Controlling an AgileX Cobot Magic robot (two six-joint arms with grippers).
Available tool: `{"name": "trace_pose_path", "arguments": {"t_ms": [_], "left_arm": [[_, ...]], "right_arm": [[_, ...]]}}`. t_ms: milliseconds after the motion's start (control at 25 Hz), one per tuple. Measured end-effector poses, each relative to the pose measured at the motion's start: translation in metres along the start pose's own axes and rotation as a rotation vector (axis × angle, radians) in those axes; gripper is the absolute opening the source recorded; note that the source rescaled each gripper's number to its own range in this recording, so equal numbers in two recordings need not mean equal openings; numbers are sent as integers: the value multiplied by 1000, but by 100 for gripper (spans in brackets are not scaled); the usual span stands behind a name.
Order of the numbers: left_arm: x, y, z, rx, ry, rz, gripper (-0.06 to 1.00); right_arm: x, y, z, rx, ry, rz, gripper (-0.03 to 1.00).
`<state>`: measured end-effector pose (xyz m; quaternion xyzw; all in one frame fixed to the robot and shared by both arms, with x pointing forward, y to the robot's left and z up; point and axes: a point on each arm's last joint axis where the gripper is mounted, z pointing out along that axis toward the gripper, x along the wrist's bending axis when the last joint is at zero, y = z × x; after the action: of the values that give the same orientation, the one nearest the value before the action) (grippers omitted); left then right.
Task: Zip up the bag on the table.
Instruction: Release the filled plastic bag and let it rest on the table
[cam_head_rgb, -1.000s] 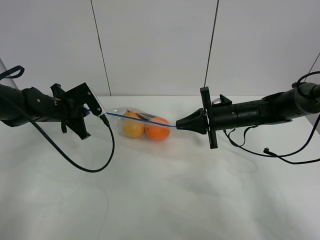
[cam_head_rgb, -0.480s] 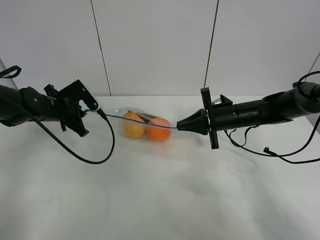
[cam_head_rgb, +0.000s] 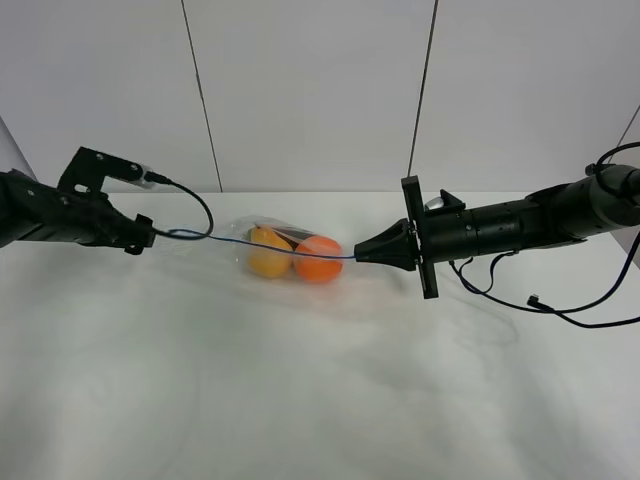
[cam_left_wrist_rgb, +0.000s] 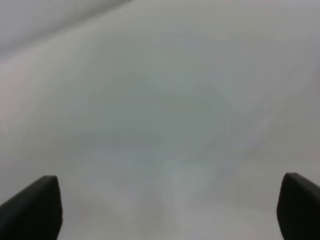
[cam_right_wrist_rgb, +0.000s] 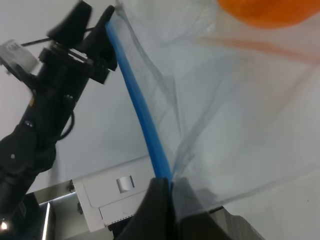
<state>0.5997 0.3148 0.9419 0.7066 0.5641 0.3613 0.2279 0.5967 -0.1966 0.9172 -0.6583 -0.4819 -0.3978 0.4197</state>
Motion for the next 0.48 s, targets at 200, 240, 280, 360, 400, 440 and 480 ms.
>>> {"name": "trace_pose_path", "arguments": {"t_ms": [200,240,280,360,400,440,480], "left_arm": [[18,0,-1,150,-139,-212,100],[22,4,-3,175,-172,-236,100],[25,8,-4,200,-207,-262,100],[31,21,-9,230,-258,-314,100],[31,27,-12,252,-283,-322,100],[31,31,-14,286,-299,-333,100],[32,37,-17,312,-301,-345,100]], "right_arm": [[0,0,0,0,1,0,0],[0,0,0,0,3,0,0],[0,0,0,0,3,0,0],[0,0,0,-1,4,1,0],[0,0,0,-1,4,1,0],[0,0,0,-1,4,1,0],[0,0,0,-1,4,1,0]]}}
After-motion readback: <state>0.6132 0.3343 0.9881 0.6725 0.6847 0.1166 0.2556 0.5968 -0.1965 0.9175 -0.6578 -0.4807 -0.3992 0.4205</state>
